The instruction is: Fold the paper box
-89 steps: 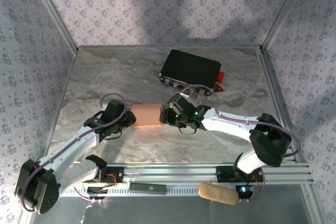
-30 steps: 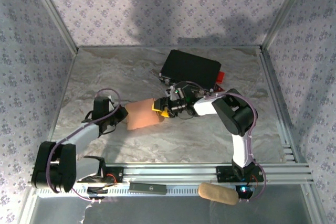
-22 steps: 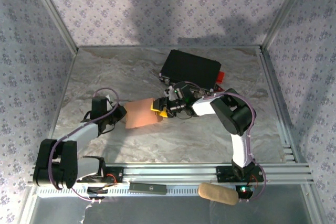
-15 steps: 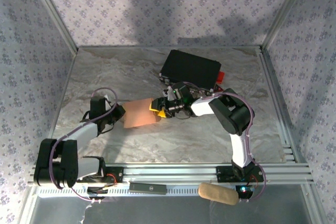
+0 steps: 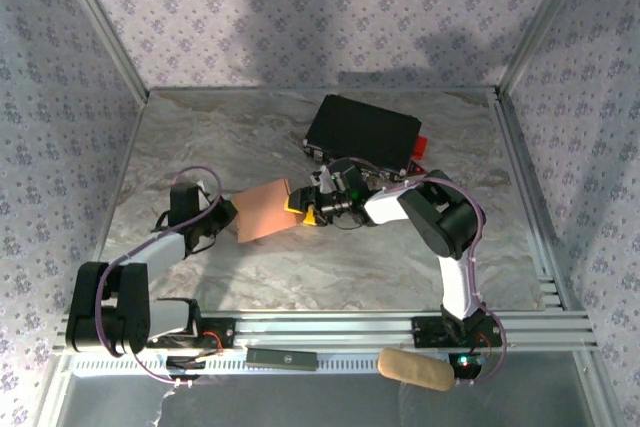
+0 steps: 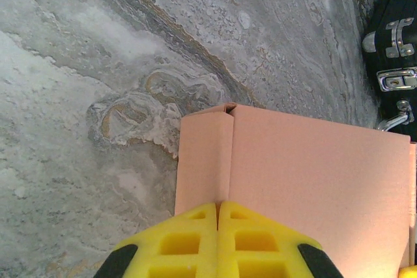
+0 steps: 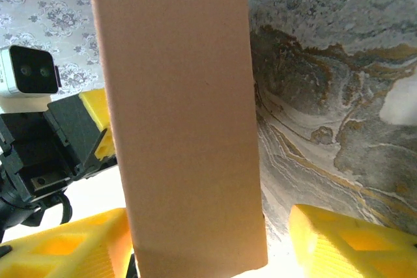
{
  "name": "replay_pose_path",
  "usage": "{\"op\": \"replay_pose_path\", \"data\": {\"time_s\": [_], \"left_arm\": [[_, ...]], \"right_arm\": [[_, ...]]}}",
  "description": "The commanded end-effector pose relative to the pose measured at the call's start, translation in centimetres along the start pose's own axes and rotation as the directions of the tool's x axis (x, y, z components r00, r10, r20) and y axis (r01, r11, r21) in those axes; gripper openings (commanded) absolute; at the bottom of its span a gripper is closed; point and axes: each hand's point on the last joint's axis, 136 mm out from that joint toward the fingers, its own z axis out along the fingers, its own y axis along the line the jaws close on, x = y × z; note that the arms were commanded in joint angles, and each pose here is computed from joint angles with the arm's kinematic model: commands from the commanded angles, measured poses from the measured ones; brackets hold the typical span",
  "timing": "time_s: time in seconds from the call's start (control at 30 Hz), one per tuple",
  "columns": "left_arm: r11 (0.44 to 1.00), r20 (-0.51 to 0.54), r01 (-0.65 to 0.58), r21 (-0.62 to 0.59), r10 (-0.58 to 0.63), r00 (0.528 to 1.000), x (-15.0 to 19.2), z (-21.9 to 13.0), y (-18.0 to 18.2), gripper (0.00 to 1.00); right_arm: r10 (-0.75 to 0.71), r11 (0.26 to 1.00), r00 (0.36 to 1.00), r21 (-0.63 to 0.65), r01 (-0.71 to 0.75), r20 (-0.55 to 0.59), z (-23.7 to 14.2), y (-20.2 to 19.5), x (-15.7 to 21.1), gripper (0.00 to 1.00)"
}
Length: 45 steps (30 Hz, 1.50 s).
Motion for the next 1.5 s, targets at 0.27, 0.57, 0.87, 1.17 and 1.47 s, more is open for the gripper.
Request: {"op": "replay_pose_path", "data": {"time_s": [0.27, 0.57, 0.87, 1.17, 1.47], "left_arm": [[0.990, -0.095, 0.023, -0.141, -0.036, 0.995, 2.7, -0.3, 3.5, 0.07], [0.991, 0.159, -0.130, -0.002, 0.129, 0.979, -0.7, -4.5, -0.8, 0.87], [0.970, 0.018, 0.214, 0.113, -0.218, 0.976, 1.1, -1.4, -3.4, 0.97], [0.856, -0.043, 0.509, 0.095, -0.507, 0.861, 2.8, 0.2, -4.7, 0.91], [0.725, -0.092, 0.666, 0.175, -0.662, 0.744, 2.6, 1.6, -6.2, 0.77]], "right_arm": [[0.092, 0.995, 0.996, -0.034, -0.092, -0.012, 1.6, 1.4, -1.8, 0.47], [0.358, 0.932, 0.934, -0.072, -0.356, 0.017, -2.4, 1.1, -2.1, 0.30], [0.617, 0.784, 0.785, -0.034, -0.620, -0.057, -4.9, 1.2, -0.2, 0.33], [0.690, 0.723, 0.722, -0.009, -0.691, -0.046, -6.3, 0.9, 0.2, 0.36], [0.729, 0.684, 0.683, -0.008, -0.730, -0.035, -6.3, 0.4, 0.4, 0.36]]}}
